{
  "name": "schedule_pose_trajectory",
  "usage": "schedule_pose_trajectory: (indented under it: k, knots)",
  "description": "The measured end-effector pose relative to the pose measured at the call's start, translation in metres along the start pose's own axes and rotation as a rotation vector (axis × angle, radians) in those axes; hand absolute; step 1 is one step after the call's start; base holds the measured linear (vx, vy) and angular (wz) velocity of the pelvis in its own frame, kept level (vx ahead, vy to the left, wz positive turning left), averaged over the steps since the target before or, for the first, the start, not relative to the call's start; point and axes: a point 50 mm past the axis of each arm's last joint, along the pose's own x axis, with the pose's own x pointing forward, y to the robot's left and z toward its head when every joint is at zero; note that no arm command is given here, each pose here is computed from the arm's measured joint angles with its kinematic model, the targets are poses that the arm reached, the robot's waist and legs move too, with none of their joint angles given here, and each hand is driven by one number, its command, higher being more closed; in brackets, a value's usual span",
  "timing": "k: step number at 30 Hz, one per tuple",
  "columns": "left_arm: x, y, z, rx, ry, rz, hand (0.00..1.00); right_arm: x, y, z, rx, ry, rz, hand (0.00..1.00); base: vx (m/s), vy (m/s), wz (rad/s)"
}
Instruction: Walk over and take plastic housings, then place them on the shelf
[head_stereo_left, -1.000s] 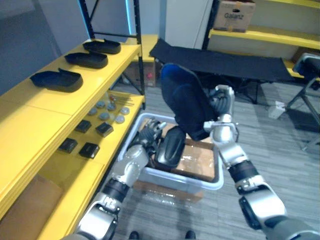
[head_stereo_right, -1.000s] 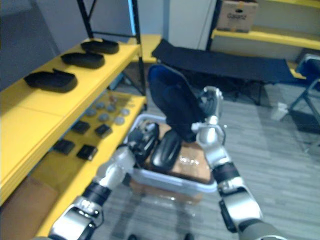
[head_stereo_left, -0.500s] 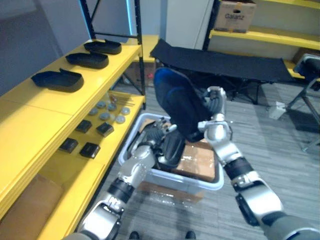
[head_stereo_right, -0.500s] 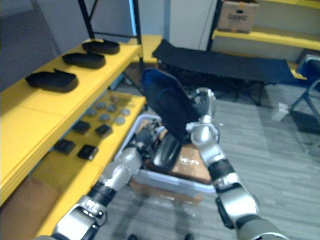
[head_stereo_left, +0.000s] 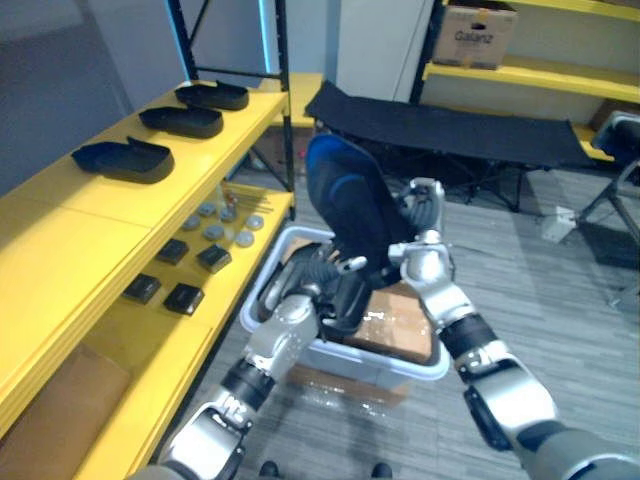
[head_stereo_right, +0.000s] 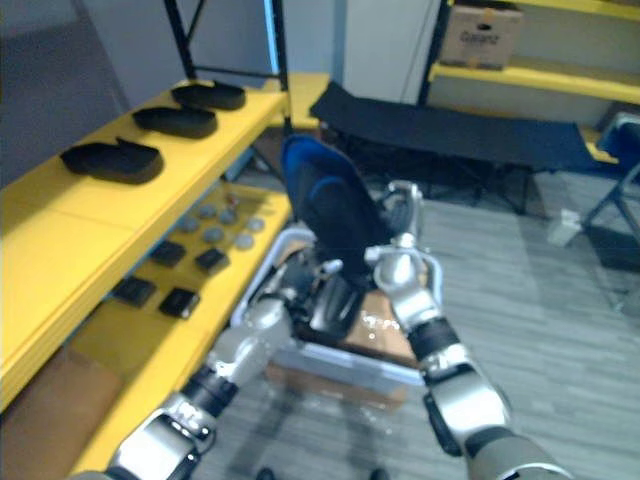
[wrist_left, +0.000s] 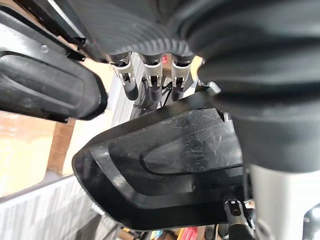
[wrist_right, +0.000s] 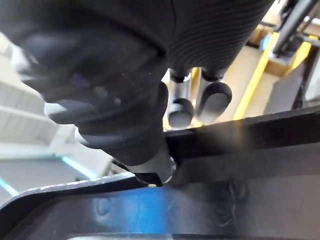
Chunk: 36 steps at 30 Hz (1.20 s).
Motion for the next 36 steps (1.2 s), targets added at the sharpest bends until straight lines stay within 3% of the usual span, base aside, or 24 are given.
schedule_pose_trajectory:
  k: [8,22,31,32,36]
  knots:
    - [0.001,0.005,-0.002,-0.006,-0.004,0.075,0.0,-0.015,0.029,0.007,0.058,0.017,0.064,1.0,0.0,-0.003,0.01]
    - [-0.001,0.02,-0.012,-0.029,-0.002,0.21,0.0,-0.031,0.049,0.003,0.059,0.047,0.101,1.0,0.0,0.0,0.0]
    - [-0.004,0.034,-0.01,-0.173,-0.054,0.313,0.0,-0.056,0.066,-0.009,0.071,0.126,0.133,1.0,0.0,-0.008,0.05]
    - [-0.005,0.034,-0.011,-0.178,-0.053,0.315,1.0,-0.056,0.067,-0.008,0.073,0.123,0.134,1.0,0.0,0.0,0.0]
    - [-0.006,0.031,-0.014,-0.281,-0.05,0.312,1.0,-0.056,0.067,-0.002,0.095,0.103,0.133,1.0,0.0,0.0,0.0]
